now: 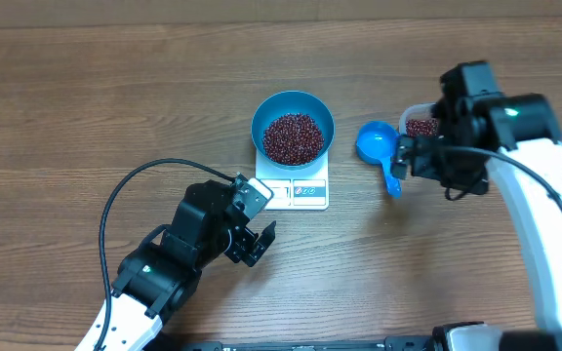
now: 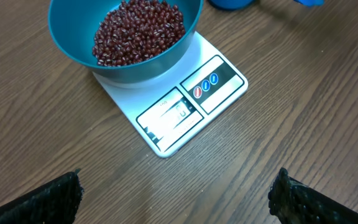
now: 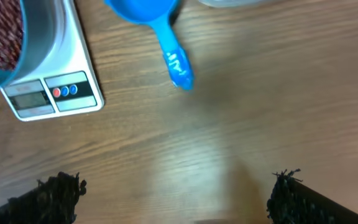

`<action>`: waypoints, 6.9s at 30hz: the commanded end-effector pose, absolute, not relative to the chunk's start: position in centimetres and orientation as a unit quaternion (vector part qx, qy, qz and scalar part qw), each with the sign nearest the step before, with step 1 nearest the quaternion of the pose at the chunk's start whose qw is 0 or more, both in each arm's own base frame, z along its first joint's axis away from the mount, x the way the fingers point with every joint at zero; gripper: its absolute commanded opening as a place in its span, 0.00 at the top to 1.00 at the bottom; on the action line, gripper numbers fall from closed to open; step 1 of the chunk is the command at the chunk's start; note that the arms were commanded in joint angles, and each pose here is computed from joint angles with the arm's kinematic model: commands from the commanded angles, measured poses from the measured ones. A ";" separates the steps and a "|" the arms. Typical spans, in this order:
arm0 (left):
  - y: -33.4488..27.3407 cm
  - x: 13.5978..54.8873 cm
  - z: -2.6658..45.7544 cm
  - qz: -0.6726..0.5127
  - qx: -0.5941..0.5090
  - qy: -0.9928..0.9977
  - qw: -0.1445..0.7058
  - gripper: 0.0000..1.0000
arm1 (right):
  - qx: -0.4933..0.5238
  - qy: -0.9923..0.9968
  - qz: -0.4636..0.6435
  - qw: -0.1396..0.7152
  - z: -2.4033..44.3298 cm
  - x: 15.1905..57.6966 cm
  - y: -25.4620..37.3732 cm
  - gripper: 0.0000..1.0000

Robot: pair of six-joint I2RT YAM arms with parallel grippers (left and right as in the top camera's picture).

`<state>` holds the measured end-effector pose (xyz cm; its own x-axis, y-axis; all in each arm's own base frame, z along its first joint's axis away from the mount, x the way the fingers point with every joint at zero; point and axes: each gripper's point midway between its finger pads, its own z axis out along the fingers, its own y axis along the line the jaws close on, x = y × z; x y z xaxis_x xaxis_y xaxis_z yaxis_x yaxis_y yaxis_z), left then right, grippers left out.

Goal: Scoop item into bowl and weigh 150g on scale

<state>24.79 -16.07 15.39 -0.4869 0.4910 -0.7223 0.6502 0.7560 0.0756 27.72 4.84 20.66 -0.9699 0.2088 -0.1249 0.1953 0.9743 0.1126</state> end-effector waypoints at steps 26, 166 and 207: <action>-16.2 24.7 15.5 -0.112 0.334 0.854 0.382 0.00 | 0.150 0.974 0.055 0.158 26.8 24.8 3.7 0.00; 0.5 24.6 15.6 0.007 -0.008 0.734 0.679 0.00 | 0.154 0.974 0.054 0.159 26.8 24.9 3.5 0.00; 0.5 24.6 15.6 0.007 -0.008 0.734 0.679 0.00 | 0.126 0.825 0.151 0.530 23.0 25.0 3.0 0.00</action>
<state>24.65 0.20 15.53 -0.0833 0.0150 -0.9964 -0.0040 0.9999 0.0153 25.01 3.26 23.03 -0.4651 0.3707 -0.8039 0.0695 0.9206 0.3843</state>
